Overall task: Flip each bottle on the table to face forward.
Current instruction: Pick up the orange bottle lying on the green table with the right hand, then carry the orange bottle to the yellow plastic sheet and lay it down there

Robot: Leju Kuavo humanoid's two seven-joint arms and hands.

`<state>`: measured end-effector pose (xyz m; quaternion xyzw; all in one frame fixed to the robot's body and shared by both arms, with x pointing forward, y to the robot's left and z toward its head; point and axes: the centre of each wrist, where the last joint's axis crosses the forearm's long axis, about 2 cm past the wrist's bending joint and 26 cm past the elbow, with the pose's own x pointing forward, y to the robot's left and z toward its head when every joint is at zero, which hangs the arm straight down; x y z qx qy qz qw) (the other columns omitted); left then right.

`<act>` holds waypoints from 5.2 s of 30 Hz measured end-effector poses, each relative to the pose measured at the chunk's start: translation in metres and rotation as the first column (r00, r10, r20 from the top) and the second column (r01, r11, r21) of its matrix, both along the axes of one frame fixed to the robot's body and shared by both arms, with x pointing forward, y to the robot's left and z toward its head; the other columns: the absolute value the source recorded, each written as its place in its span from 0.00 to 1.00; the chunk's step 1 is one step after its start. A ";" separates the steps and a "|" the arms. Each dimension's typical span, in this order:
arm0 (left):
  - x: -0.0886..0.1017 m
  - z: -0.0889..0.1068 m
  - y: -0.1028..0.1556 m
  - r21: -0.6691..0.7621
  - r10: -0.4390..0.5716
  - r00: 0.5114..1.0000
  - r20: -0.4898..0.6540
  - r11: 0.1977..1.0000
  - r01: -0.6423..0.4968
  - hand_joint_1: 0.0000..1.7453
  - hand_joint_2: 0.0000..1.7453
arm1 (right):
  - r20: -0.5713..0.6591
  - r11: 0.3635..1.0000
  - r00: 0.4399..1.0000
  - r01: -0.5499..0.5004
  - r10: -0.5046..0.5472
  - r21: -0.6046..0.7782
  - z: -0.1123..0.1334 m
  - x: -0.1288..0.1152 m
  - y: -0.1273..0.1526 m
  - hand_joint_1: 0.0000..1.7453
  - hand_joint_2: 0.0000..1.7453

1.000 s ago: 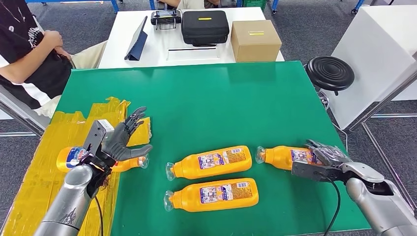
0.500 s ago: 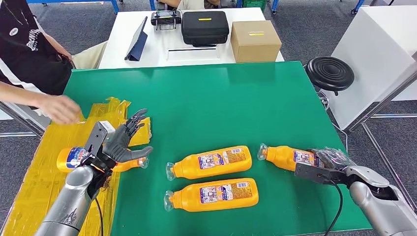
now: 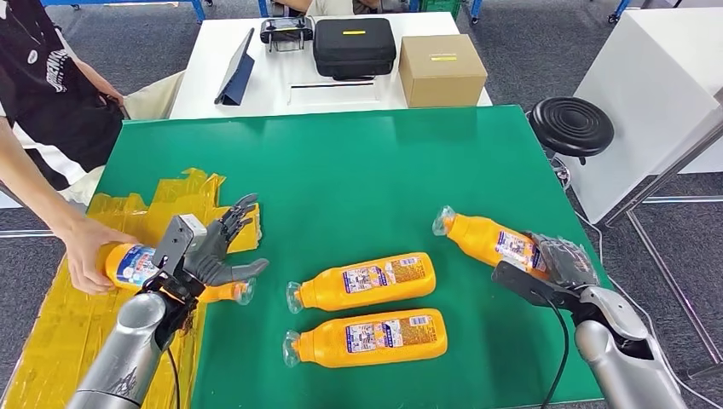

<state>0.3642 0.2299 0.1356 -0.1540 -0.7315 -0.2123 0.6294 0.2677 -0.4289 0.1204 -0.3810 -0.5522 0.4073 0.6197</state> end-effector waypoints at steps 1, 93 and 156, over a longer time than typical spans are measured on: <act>0.000 0.002 -0.001 0.003 0.000 1.000 0.000 1.000 0.000 0.00 1.00 | 0.033 0.999 0.999 0.018 -0.019 0.029 0.003 0.001 0.004 1.00 1.00; -0.029 0.081 -0.122 -0.354 -0.410 0.910 0.071 0.842 0.407 0.00 1.00 | 0.484 0.278 0.798 -0.586 0.359 0.761 0.016 0.050 0.241 1.00 1.00; -0.022 0.067 -0.101 -0.456 -0.235 0.972 -0.003 0.865 0.208 0.00 1.00 | 0.392 0.420 0.731 -0.657 0.558 0.626 0.028 0.069 0.338 1.00 1.00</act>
